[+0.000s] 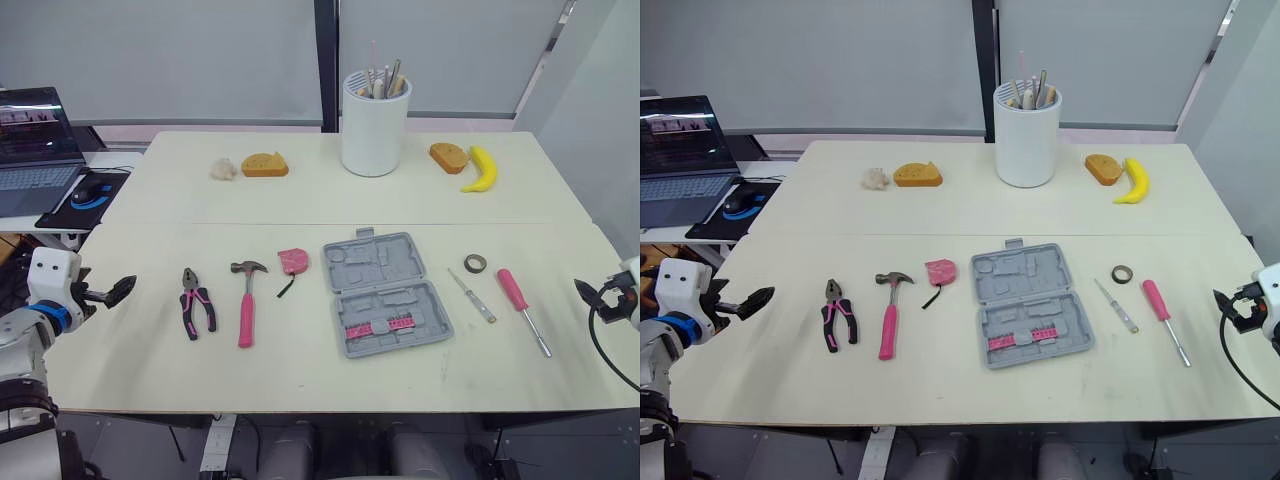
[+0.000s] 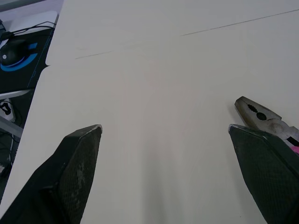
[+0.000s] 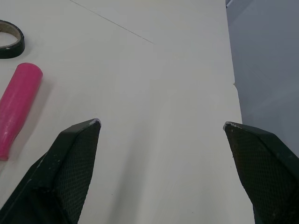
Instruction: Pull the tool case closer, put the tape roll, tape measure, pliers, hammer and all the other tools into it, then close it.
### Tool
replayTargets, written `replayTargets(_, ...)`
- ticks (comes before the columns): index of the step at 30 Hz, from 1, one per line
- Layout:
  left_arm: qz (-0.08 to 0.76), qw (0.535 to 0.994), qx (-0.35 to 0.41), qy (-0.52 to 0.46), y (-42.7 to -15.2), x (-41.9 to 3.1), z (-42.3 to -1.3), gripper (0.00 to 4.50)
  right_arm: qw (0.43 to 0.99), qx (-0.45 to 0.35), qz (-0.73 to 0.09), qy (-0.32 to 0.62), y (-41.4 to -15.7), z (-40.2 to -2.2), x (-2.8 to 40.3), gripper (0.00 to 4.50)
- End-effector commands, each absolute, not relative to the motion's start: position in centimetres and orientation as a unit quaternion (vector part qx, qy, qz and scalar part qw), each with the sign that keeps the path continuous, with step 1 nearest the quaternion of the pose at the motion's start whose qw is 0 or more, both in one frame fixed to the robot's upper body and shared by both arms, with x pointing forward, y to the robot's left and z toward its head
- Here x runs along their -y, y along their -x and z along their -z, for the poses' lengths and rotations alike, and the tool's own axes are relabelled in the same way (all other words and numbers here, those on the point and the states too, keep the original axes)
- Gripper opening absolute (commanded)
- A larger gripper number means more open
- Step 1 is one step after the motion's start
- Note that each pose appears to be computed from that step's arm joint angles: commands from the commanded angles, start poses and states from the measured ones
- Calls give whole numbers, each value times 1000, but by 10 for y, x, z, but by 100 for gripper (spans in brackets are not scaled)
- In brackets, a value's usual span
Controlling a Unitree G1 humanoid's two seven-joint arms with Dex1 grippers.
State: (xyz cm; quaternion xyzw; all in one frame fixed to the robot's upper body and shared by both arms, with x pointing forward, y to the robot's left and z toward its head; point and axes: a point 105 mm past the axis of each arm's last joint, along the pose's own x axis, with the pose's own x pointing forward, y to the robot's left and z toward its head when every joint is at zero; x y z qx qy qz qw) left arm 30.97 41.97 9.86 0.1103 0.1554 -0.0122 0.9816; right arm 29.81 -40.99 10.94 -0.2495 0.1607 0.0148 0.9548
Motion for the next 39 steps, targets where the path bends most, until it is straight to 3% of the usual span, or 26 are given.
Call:
replayTargets(1, 1, 982, -137, -131, -311, -428, -118, 450, 956, -127, -4, 264, -302, -132, 413, 449)
replayTargets(21, -7, 983, -134, -123, -310, -430, -120, 450, 954, -131, -8, 269, -304, -131, 410, 449)
replayTargets(30, 15, 985, -127, -119, -308, -426, -126, 450, 952, -124, -16, 278, -310, -137, 404, 449)
replayTargets(34, 73, 987, -102, -101, -313, -407, -144, 450, 948, -111, -44, 294, -318, -147, 388, 449)
replayTargets(36, 127, 982, -89, -105, -320, -384, -157, 413, 946, -95, -75, 301, -326, -154, 368, 450)
replayTargets(39, 182, 974, -76, -109, -329, -353, -170, 332, 938, -87, -121, 311, -336, -158, 341, 364)
